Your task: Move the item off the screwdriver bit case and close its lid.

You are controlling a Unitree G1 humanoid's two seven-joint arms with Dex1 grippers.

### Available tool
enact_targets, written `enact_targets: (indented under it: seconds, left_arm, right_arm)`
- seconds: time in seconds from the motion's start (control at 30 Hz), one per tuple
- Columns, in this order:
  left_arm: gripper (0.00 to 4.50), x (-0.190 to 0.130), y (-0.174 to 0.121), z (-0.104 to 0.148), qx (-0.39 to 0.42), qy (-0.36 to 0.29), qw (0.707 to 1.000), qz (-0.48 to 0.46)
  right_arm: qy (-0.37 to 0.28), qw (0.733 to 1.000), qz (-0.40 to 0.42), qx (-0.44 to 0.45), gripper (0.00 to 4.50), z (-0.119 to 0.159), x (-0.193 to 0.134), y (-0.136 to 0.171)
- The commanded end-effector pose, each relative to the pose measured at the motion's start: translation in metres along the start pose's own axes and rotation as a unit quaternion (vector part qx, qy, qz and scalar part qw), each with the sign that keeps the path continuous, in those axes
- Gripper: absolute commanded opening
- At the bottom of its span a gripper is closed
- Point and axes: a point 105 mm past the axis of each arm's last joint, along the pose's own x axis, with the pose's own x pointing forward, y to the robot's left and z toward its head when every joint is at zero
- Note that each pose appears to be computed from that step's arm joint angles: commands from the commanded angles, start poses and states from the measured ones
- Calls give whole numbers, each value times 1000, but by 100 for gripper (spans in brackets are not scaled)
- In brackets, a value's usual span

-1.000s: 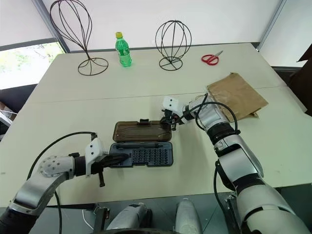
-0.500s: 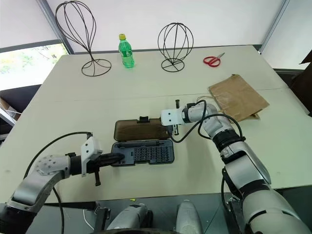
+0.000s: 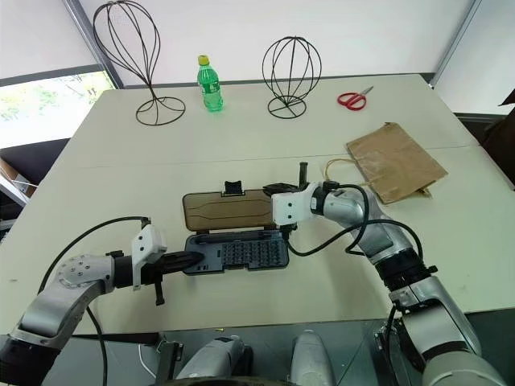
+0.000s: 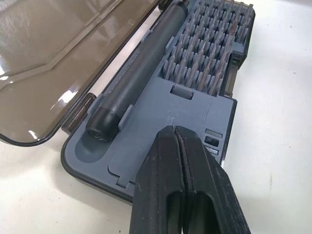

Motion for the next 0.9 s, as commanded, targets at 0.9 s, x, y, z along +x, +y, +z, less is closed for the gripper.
enact_targets:
  seconds: [0.9]
  left_arm:
    - [0,8,131,77,-92,-130,978,132]
  right_arm:
    - [-12,996,-44,-75,7,2,2,-23]
